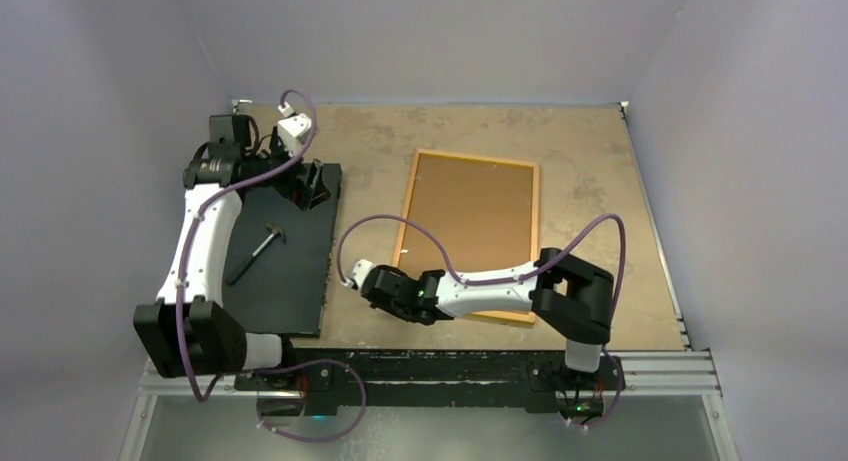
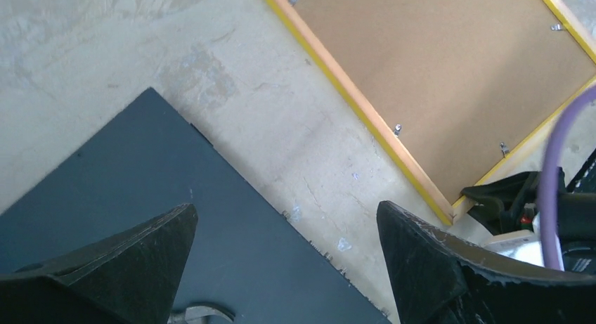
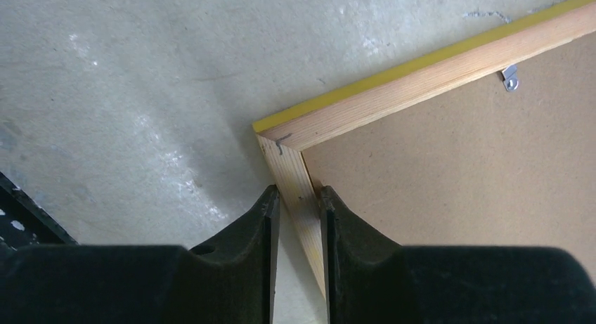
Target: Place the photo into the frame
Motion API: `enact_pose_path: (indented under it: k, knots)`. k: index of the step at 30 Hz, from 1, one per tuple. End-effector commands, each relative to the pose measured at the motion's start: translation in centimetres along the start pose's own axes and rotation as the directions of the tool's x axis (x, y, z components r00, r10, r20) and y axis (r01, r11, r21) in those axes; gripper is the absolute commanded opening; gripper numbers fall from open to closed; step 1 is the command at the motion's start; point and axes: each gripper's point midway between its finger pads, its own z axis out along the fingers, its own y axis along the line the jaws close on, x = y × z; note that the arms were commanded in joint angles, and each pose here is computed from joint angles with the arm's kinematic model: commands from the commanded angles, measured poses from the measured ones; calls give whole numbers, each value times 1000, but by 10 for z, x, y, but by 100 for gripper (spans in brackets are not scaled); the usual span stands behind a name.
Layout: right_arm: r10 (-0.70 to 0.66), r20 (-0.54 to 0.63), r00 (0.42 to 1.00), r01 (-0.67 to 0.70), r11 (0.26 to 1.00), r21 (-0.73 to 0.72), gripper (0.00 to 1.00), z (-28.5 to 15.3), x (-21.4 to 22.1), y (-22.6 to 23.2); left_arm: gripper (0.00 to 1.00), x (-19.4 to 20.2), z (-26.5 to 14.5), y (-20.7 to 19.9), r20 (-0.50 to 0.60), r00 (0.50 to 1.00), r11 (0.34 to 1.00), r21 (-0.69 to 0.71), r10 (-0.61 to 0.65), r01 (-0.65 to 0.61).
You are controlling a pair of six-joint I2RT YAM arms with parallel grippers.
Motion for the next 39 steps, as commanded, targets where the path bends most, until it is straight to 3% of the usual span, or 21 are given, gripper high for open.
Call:
enact_pose_path:
  k: [1, 10, 13, 17, 24, 27, 35, 39]
  knots:
    - [28, 125, 992, -26, 999, -20, 0, -5, -46, -5, 99, -22, -18, -22, 162, 945, 957, 8, 285, -290]
    - [171, 303, 938, -120, 976, -182, 0, -48, -108, -28, 99, 55, -8, -27, 4, 870, 868, 64, 493, -493]
    - [204, 336, 919, -127, 963, -236, 0, -63, -117, -30, 99, 81, -2, -32, -7, 824, 821, 79, 567, -565]
    - [221, 357, 908, -131, 957, -258, 0, -75, -122, -34, 98, 108, -4, -54, 42, 664, 659, 93, 746, -746]
    - [271, 399, 876, -157, 942, -295, 0, -94, -139, -45, 96, 75, -18, -82, 188, 359, 390, -166, 914, -906]
    - [291, 411, 864, -160, 933, -324, 0, -101, -148, -47, 96, 72, -24, -102, 239, 214, 263, -200, 947, -944]
    - [333, 457, 825, -168, 916, -364, 0, -124, -172, -61, 93, 107, -19, -136, 332, -5, 29, -99, 943, -995]
    - [345, 471, 812, -158, 906, -392, 0, -137, -185, -62, 92, 101, -17, -146, 369, -141, -73, -192, 919, -979]
